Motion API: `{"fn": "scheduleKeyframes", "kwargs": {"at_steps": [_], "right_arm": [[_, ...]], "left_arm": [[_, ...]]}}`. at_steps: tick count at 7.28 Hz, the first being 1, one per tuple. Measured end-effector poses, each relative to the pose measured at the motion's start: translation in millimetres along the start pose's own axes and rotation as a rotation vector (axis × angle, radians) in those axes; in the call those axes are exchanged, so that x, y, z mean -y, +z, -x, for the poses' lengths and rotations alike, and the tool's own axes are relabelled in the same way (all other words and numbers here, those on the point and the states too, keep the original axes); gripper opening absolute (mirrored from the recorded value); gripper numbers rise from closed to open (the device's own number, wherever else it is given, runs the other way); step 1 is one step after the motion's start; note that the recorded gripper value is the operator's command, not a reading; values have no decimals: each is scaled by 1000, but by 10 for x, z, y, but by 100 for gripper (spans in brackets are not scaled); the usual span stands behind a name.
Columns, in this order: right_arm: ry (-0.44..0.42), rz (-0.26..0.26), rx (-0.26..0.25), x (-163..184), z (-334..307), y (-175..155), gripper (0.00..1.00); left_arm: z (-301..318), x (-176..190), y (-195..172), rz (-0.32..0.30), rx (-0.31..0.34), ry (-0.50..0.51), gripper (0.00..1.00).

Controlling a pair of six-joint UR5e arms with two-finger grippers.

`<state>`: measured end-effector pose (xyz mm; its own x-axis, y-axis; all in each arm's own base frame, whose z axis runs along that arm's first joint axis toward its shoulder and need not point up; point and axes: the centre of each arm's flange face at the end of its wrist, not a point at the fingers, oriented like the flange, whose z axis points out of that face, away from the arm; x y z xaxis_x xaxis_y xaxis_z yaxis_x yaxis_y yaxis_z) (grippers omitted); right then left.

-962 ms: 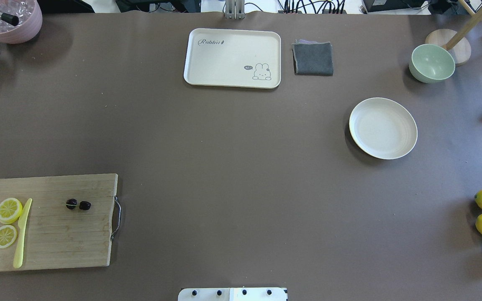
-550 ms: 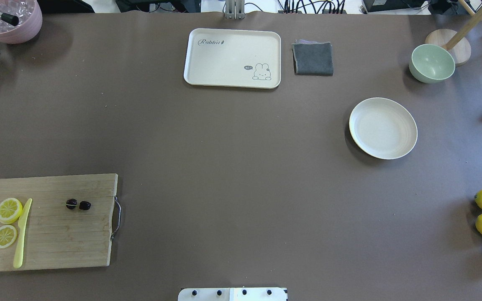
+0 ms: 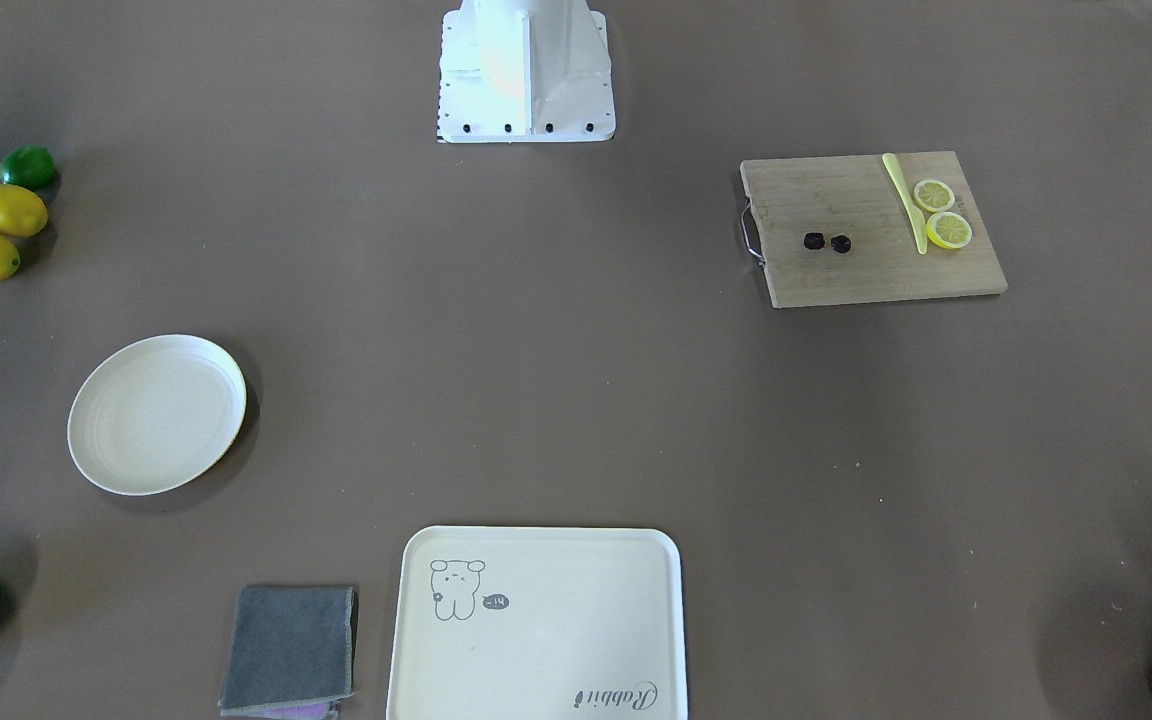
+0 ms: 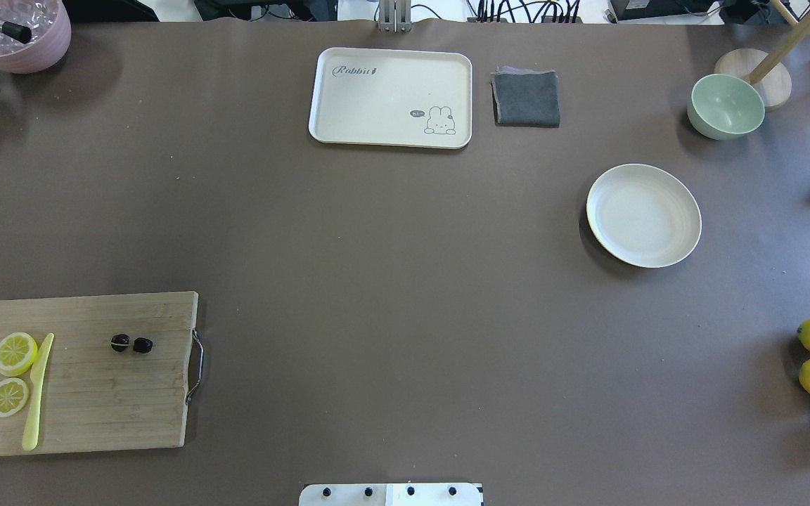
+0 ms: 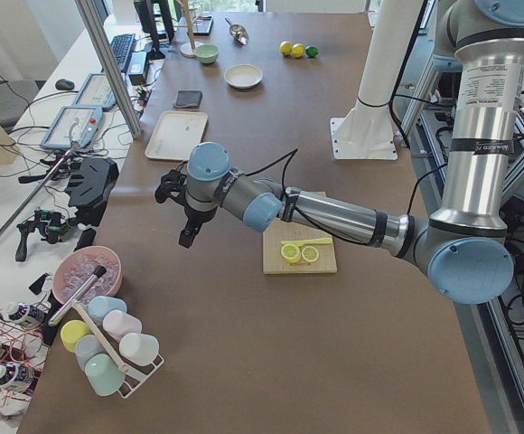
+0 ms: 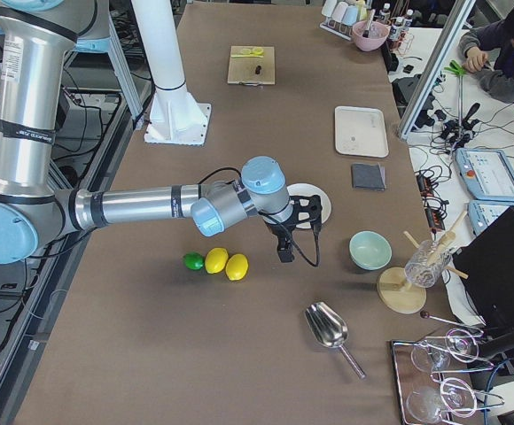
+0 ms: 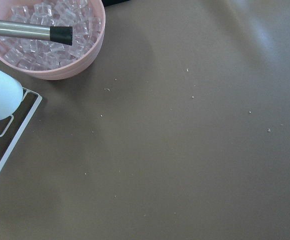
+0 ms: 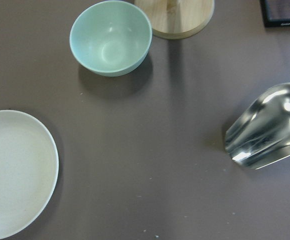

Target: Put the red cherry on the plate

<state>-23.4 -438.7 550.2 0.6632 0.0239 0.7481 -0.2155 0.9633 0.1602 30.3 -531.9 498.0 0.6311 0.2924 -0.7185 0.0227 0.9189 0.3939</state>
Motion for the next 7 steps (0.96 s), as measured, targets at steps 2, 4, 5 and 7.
{"fn": "scheduleKeyframes", "kwargs": {"at_steps": [2,4,5,7], "right_arm": [[43,10,28,51,683,565,96],[68,4,23,173,1365,1126,90],[72,-3,30,123,1622,1372,85],[81,-17,65,-67,1736,1755,69]], "left_arm": [[-59,-17,111,0,-12,-10,98],[-52,-48,131,-1,-14,-11,98],[-45,-60,137,-2,-15,-10,98],[-34,-67,146,-2,-15,-9,98]]}}
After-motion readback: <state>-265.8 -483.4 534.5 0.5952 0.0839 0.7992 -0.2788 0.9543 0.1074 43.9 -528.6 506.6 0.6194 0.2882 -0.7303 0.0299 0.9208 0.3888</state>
